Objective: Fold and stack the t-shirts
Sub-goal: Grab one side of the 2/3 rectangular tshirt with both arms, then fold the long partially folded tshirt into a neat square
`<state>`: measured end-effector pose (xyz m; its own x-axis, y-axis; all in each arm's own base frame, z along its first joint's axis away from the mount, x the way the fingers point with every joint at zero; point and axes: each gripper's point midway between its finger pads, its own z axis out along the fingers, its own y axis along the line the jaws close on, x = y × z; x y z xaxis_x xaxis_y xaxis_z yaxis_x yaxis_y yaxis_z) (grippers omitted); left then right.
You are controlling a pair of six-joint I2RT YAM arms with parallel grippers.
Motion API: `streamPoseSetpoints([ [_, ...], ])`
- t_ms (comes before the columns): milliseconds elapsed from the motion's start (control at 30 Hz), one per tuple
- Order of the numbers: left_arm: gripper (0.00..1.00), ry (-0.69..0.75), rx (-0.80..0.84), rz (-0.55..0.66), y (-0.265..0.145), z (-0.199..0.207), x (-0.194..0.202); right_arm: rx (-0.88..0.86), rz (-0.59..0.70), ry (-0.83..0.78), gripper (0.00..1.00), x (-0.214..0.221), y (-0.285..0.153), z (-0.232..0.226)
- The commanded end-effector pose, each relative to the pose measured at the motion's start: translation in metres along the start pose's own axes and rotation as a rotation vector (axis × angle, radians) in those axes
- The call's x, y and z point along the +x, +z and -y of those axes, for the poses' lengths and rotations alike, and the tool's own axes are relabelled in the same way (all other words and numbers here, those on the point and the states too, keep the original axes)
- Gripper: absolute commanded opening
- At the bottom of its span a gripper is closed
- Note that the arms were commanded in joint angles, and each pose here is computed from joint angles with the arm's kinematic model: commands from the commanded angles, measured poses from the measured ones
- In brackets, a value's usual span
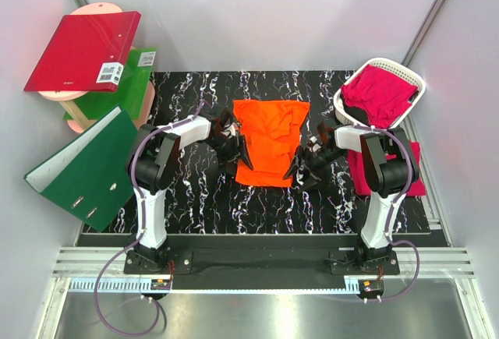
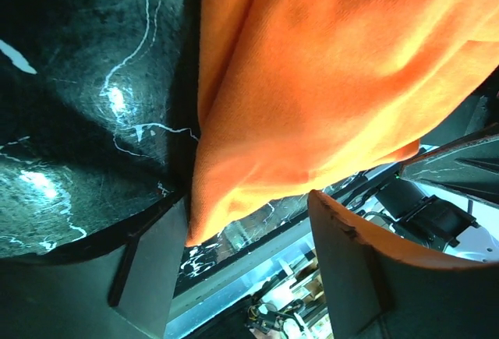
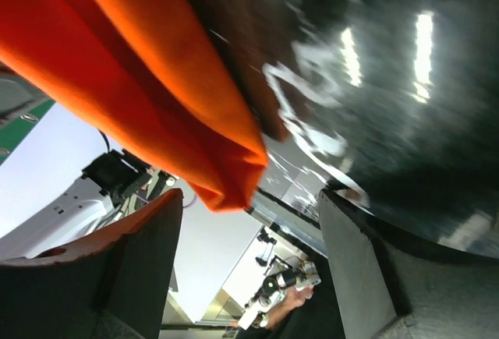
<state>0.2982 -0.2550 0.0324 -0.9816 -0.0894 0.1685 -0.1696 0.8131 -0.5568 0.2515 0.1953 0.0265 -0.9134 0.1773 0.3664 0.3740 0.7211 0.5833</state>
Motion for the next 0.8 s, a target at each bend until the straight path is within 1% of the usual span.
streamPoseSetpoints([
  [0,0.63,0.037,-0.06,0.024,0.007,-0.016,-0.007,0.019,0.034,0.0,0.75,-0.017,0.03,0.0],
  [33,0.6,0.039,-0.06,0.022,0.006,-0.016,-0.006,0.02,0.017,0.007,0.73,-0.018,0.035,0.0],
  [67,0.56,0.042,-0.063,0.02,0.006,-0.017,-0.005,0.011,0.012,-0.011,0.64,-0.02,0.038,-0.008],
  [100,0.38,0.041,-0.064,0.021,0.005,-0.017,-0.005,0.009,-0.004,-0.009,0.56,-0.021,0.042,-0.008],
  [133,0.25,0.042,-0.066,0.024,0.004,-0.016,-0.005,-0.007,-0.019,-0.009,0.44,-0.019,0.043,-0.013],
  [167,0.11,0.042,-0.071,0.024,0.004,-0.017,-0.005,-0.017,-0.021,-0.012,0.22,-0.021,0.042,-0.018],
  [200,0.0,0.038,-0.076,0.028,0.001,-0.017,-0.005,-0.003,-0.047,0.014,0.11,-0.017,0.042,-0.016],
  [233,0.0,0.044,-0.079,0.028,0.0,-0.017,-0.005,0.002,-0.052,0.001,0.04,-0.017,0.039,-0.019],
  [267,0.0,0.046,-0.079,0.03,-0.002,-0.017,-0.006,0.017,-0.061,0.003,0.0,-0.015,0.037,-0.018],
  [367,0.0,0.055,-0.074,0.039,-0.01,-0.012,-0.007,0.064,-0.078,0.007,0.0,-0.002,0.021,-0.019],
  [433,0.0,0.055,-0.068,0.043,-0.017,-0.007,-0.006,0.053,-0.067,-0.023,0.0,0.002,0.01,-0.029],
  [500,0.0,0.073,-0.043,0.062,-0.029,0.007,-0.008,0.036,-0.074,-0.032,0.0,0.01,-0.001,-0.038],
  [667,0.0,0.117,0.014,0.129,-0.061,0.047,-0.024,-0.026,-0.039,-0.1,0.0,0.005,-0.023,-0.074],
  [767,0.0,0.136,0.026,0.145,-0.07,0.061,-0.033,-0.06,-0.015,-0.141,0.0,-0.004,-0.035,-0.097],
])
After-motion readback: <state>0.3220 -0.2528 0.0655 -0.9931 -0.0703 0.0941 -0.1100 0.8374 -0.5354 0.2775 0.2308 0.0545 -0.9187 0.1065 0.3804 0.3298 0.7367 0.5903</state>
